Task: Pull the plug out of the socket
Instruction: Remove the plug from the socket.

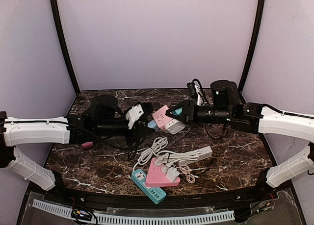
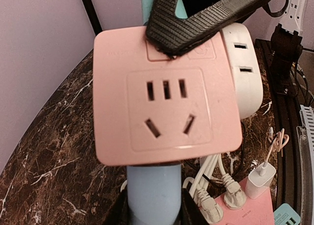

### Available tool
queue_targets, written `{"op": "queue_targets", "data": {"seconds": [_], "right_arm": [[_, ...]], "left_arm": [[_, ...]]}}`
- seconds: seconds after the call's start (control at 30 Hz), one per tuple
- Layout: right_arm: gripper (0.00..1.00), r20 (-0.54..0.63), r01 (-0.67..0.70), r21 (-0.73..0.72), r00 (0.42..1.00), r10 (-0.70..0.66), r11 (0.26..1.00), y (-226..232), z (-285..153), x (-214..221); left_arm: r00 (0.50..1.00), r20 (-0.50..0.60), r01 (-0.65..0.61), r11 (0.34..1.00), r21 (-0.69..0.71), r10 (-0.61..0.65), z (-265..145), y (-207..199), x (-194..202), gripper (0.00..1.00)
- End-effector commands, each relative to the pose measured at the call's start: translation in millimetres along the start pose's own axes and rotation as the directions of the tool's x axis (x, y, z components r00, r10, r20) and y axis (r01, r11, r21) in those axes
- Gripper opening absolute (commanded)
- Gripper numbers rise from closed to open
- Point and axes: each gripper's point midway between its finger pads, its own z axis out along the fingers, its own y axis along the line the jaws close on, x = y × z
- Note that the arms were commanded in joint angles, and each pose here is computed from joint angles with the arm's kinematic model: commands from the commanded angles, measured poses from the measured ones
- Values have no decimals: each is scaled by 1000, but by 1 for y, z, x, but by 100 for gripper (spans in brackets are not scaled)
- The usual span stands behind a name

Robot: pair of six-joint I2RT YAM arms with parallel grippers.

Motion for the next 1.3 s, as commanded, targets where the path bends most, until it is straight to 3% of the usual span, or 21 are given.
{"op": "queue_targets", "data": {"seconds": [0.0, 0.43, 0.93, 1.27], "right_arm": [[0, 163, -20, 23, 986, 16, 1000, -7, -21, -40], [0, 212, -25, -26, 977, 30, 999, 2, -29, -48], [0, 204, 10, 262, 977, -66, 965, -56, -25, -42], [0, 205, 56, 206, 974, -99, 977, -43, -26, -42]], "left_arm": [[997, -73, 17, 1000, -9, -18, -9, 2, 15, 1], [997, -76, 17, 1000, -8, -18, -8, 2, 15, 1], [997, -79, 12, 1000, -18, -13, -9, 3, 16, 1], [996, -63, 56, 995, -84, -62, -16, 22, 12, 1]]}}
